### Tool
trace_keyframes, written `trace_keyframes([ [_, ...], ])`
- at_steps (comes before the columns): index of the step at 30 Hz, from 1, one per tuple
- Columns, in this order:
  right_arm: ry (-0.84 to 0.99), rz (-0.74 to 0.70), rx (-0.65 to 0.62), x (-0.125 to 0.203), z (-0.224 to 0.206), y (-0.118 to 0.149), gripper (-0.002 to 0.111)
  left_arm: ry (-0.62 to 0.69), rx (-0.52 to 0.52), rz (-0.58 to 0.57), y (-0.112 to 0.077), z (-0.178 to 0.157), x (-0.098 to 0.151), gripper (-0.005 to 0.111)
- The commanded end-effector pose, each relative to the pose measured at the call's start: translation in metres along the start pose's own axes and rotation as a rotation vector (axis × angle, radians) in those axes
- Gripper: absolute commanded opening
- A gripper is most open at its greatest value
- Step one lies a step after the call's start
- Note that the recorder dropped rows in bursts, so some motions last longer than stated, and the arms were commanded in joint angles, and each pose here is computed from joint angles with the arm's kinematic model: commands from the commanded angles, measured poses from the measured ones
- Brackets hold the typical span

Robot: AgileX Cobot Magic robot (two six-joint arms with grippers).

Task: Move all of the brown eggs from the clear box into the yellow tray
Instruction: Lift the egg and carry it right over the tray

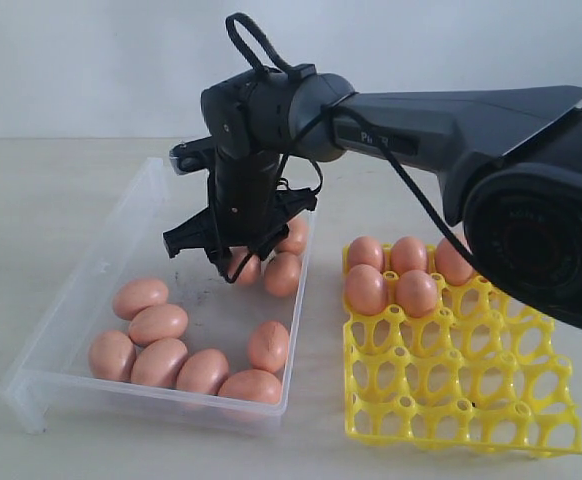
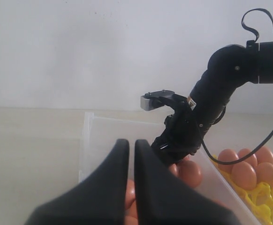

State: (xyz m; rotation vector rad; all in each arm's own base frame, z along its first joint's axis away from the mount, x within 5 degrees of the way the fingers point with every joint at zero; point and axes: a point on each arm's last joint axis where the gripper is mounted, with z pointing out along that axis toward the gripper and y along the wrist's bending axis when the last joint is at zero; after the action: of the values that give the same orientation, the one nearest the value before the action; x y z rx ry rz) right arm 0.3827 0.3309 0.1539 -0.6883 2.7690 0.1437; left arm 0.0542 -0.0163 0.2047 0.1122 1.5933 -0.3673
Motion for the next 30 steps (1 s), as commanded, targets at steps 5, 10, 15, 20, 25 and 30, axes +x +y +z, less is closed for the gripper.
trace_keyframes([
  [5, -0.264, -0.085, 0.139, -0.016, -0.017, 0.023, 0.000, 0.000, 0.008, -0.010, 0.000, 0.000, 0.001, 0.004],
  [10, -0.457, -0.121, 0.117, -0.022, -0.041, 0.056, 0.000, 0.000, 0.008, -0.010, 0.000, 0.000, 0.001, 0.004],
  [15, -0.555, -0.138, 0.066, -0.024, -0.062, 0.075, 0.000, 0.000, 0.008, -0.010, 0.000, 0.000, 0.001, 0.004],
  [20, -0.667, -0.167, 0.030, -0.021, -0.084, 0.092, 0.000, 0.000, 0.008, -0.010, 0.000, 0.000, 0.001, 0.004],
  [25, -0.748, -0.150, -0.079, -0.012, -0.100, 0.094, 0.000, -0.004, 0.010, -0.010, -0.001, 0.000, 0.000, 0.004],
  [30, -0.809, -0.161, -0.085, 0.004, -0.119, 0.084, 0.000, -0.004, 0.010, -0.010, -0.001, 0.000, 0.000, 0.004],
])
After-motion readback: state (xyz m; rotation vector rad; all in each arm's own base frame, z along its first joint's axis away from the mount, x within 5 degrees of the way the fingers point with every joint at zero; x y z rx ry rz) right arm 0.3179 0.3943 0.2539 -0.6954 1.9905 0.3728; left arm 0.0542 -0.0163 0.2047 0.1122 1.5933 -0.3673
